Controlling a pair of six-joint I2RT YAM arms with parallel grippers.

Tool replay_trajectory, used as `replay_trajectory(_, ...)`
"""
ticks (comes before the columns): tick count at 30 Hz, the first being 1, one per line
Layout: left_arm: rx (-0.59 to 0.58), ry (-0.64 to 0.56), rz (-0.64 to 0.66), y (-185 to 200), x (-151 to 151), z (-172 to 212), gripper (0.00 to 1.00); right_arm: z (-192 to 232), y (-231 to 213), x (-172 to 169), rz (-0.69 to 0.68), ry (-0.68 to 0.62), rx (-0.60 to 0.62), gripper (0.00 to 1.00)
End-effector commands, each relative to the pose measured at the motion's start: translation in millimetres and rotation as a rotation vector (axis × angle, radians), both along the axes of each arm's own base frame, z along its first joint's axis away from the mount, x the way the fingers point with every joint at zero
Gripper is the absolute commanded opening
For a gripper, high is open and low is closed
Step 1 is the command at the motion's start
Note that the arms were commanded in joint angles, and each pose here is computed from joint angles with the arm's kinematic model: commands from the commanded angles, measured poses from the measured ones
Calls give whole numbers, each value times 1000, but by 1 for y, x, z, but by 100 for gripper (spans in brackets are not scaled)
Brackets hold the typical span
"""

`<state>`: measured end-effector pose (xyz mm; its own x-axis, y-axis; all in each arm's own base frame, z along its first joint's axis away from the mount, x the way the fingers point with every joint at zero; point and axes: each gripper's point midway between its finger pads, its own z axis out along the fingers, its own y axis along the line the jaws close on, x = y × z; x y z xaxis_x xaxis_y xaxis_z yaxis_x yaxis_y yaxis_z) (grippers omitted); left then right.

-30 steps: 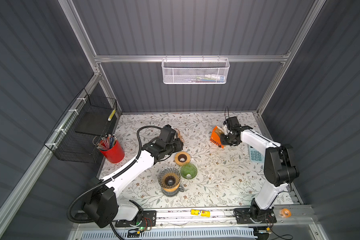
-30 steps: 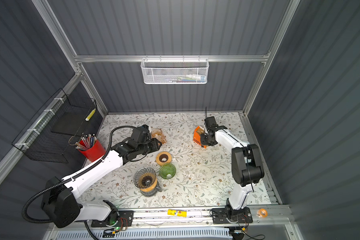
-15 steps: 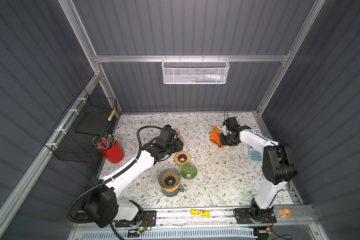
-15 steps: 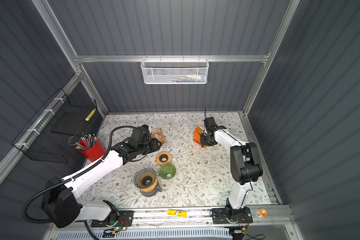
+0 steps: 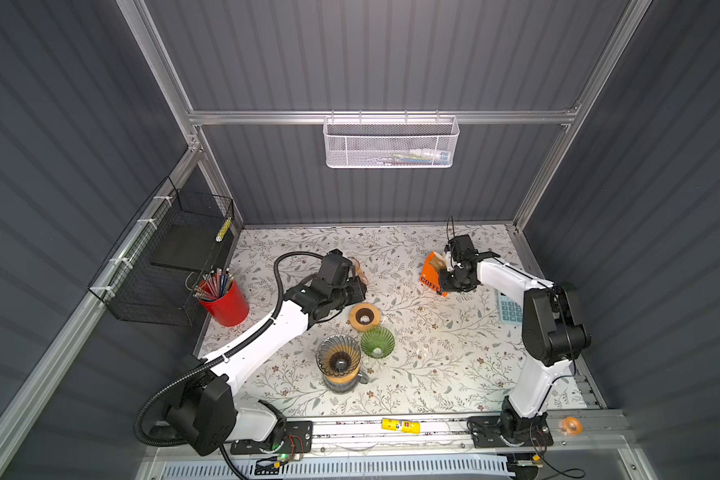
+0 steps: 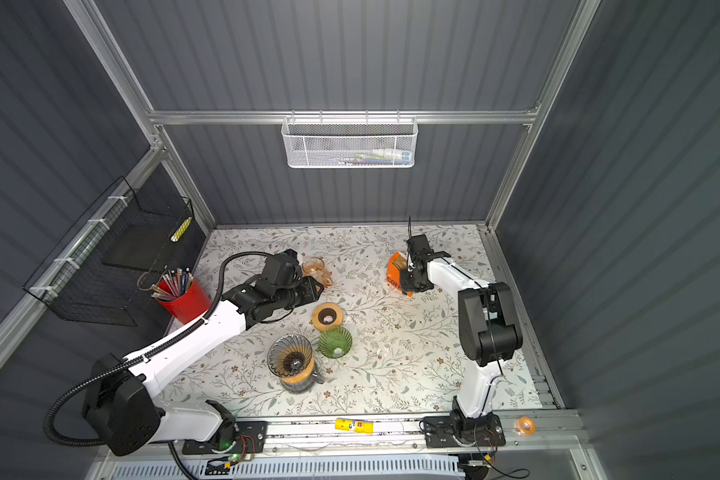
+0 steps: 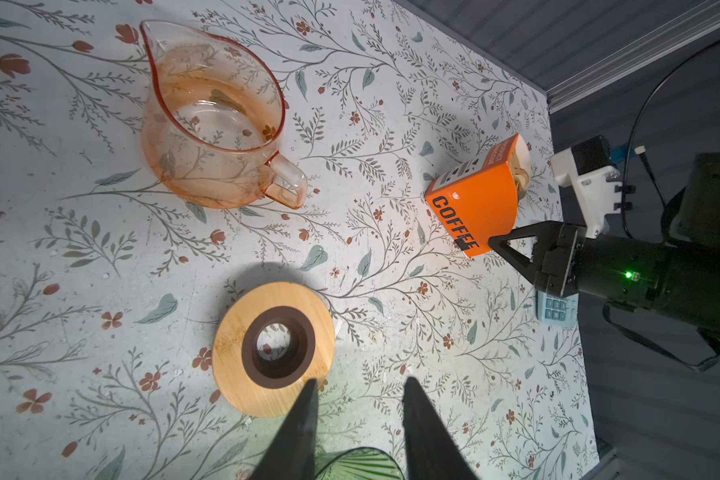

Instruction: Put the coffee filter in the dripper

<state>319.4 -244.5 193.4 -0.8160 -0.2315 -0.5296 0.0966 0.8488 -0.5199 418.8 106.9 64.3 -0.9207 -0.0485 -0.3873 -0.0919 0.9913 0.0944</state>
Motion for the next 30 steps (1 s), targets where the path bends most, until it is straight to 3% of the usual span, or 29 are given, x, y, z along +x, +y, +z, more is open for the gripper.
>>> replay_trajectory(1, 8, -14, -12, 0, 1, 4, 35, 3, 1, 5, 7, -9, -10, 16)
replay_trajectory(4, 9, -13, -13, 0, 1, 3, 35, 2, 2, 6, 8, -9, -10, 15)
replay_trajectory(11, 8, -12, -11, 0, 0, 3, 35, 3, 2, 5, 7, -9, -11, 0)
replay_trajectory(28, 0, -12, -12, 0, -1, 3, 35, 13, -12, -17, -18, -24, -56, 0)
replay_trajectory(30, -2, -10, -12, 0, -1, 2, 35, 8, -12, -17, -19, -16, -58, 13)
